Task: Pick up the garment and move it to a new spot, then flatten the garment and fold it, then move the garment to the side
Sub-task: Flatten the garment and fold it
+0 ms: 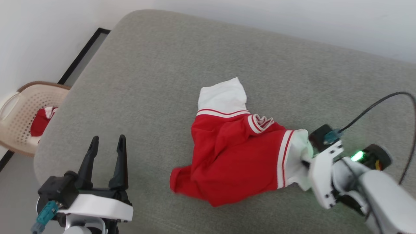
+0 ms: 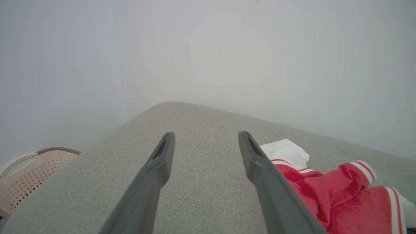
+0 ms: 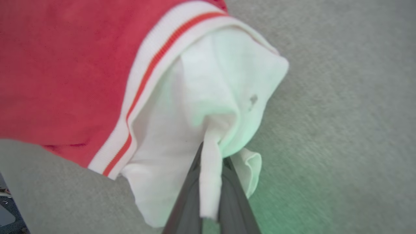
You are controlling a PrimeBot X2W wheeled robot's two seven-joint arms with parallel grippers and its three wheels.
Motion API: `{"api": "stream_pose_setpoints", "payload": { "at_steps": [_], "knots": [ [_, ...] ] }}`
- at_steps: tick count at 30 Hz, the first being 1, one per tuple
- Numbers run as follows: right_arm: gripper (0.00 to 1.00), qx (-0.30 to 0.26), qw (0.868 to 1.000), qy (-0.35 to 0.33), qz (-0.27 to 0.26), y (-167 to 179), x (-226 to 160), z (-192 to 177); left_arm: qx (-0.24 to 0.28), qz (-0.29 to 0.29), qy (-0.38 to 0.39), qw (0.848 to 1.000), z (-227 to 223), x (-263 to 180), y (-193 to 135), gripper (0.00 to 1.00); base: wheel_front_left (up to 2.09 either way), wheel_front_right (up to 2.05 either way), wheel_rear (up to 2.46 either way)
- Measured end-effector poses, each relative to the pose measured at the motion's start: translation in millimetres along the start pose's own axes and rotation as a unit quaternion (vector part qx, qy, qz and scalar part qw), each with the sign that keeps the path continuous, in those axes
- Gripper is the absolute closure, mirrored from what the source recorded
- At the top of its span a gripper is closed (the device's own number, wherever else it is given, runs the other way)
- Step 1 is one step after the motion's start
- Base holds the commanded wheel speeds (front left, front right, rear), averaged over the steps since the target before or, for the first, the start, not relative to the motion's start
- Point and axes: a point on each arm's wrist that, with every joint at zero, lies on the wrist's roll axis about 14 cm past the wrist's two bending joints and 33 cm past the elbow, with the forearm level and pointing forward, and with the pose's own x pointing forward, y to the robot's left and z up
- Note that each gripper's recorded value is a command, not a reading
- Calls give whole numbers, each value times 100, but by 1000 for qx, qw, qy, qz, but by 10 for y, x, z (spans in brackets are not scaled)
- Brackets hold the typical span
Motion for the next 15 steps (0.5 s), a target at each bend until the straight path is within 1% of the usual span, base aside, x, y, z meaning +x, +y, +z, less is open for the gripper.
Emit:
{"api": "stream_pose_setpoints", "payload": {
  "at_steps": [5, 8, 15],
  "knots": [
    [100, 10, 999, -23, -39, -349, -322, 145, -5, -11, -4, 1000, -25, 14, -45, 0, 0, 0, 0],
    [100, 19, 996, -37, -74, -620, -578, 211, -5, -19, -6, 1000, -28, 22, -75, 0, 0, 0, 0],
    [100, 61, 986, -3, -157, -1226, -1048, -97, -8, -39, -4, 999, -71, 58, -188, 0, 0, 0, 0]
  ]
}}
